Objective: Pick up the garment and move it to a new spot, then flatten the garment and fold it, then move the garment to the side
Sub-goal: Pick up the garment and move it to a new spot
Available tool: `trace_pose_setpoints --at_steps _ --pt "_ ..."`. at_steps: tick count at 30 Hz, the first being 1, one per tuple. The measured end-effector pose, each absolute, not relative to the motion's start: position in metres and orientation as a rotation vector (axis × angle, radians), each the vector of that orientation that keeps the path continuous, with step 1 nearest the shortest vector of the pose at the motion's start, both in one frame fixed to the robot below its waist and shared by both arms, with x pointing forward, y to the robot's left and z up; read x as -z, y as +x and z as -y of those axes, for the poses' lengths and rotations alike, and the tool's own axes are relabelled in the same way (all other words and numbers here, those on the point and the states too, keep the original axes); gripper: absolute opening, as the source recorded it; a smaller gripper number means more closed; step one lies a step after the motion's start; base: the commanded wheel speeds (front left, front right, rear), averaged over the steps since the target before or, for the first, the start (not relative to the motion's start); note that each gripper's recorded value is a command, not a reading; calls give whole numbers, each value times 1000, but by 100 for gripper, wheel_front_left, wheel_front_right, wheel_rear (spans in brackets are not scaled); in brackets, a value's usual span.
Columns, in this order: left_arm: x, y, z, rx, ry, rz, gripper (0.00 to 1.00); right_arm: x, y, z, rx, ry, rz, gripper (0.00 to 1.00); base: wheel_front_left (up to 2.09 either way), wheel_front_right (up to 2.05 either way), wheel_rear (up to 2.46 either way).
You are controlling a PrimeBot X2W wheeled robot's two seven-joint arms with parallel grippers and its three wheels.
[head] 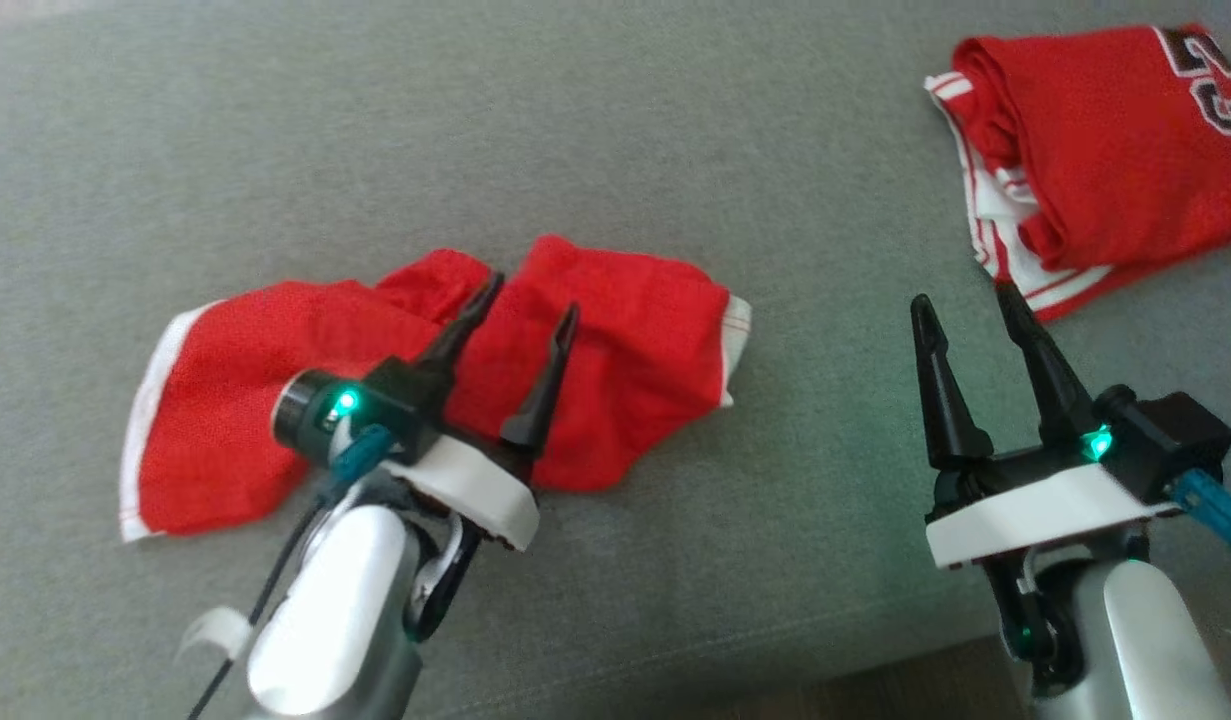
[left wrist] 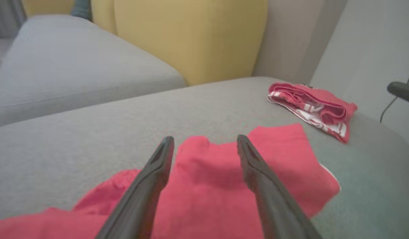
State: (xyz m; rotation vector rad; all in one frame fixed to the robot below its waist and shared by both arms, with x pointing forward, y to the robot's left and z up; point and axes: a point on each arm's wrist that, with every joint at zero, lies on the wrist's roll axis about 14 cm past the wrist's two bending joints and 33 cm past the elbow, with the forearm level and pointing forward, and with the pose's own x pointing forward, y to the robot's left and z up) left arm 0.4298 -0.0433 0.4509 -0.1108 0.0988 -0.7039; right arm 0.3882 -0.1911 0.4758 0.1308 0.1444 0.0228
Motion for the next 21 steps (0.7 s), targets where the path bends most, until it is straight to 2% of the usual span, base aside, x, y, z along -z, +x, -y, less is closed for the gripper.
trace_pose_setpoints --at_steps 6,13,21 --pt "-484 440 -13 492 -137 10 100 -485 396 172 -85 118 -127 100 0 0 0" --pt "-500 435 -114 177 -96 60 100 -498 402 145 -170 100 -106 100 0 0 0" --pt "-502 405 -163 46 -74 58 100 -513 399 131 -212 90 -77 100 0 0 0"
